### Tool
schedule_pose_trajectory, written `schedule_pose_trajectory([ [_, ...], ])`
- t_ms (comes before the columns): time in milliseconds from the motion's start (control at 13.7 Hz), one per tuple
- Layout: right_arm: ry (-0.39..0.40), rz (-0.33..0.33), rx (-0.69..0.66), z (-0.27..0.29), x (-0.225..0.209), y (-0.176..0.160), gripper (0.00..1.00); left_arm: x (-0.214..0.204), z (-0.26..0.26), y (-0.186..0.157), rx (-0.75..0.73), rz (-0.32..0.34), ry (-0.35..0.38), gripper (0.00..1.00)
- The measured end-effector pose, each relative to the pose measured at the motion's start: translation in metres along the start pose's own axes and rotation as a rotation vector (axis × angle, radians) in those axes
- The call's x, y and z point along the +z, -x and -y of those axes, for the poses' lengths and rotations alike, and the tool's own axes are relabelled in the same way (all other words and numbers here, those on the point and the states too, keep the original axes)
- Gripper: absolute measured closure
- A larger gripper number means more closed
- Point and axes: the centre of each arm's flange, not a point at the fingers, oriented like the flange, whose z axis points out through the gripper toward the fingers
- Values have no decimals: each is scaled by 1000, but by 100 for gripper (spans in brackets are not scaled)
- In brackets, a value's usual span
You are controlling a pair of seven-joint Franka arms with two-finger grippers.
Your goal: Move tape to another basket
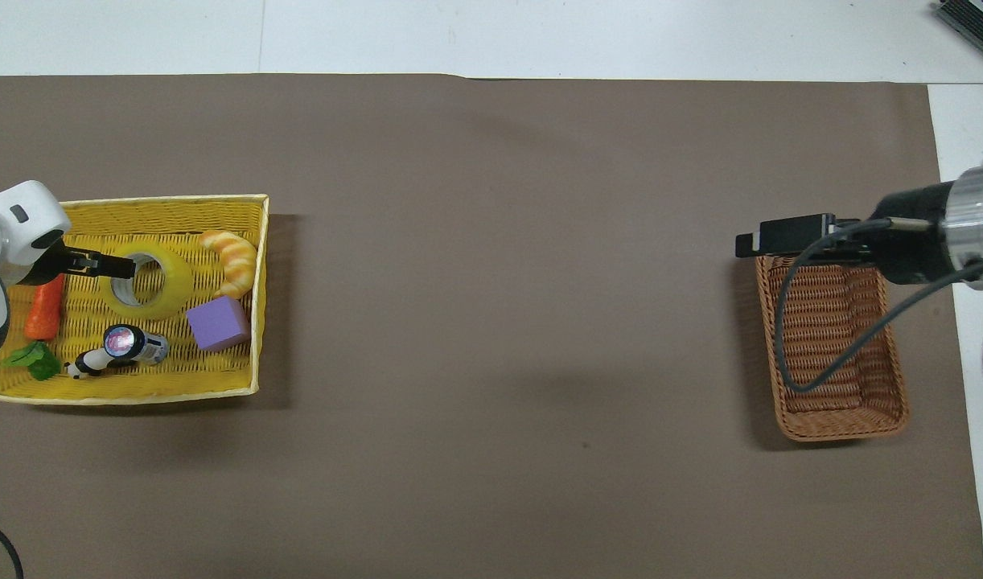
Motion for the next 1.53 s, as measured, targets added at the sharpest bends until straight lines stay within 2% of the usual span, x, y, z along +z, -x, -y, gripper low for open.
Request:
schedule_pose_trajectory([
  [218,-64,-28,12,13,25,3,0,10,0,2,11,18,6,4],
  [291,-82,-37,18,16,30,4,0,15,2,4,19,26,8,17],
  [364,-99,-48,30,17,36,4,0,20,6,7,22,36,11,25],
  [437,-108,-53,37,17,41,5,0,27,9,12,20,49,16,25],
  [510,-112,-50,36,19,46,7,0,32,10,17,18,61,21,36],
  [583,-114,-52,33,23,51,9,0,35,9,19,20,66,25,57],
  [655,-119,-56,33,26,56,10,0,35,7,18,23,66,26,63],
  [728,-139,-57,43,28,60,11,0,35,6,18,24,66,26,63],
  [874,-183,-73,73,30,66,11,0,35,6,17,28,65,26,78],
  [1311,-218,-106,76,56,97,23,0,30,5,13,36,53,23,78],
  [1529,-224,-106,82,57,100,24,0,-2,-13,-5,65,5,14,78],
])
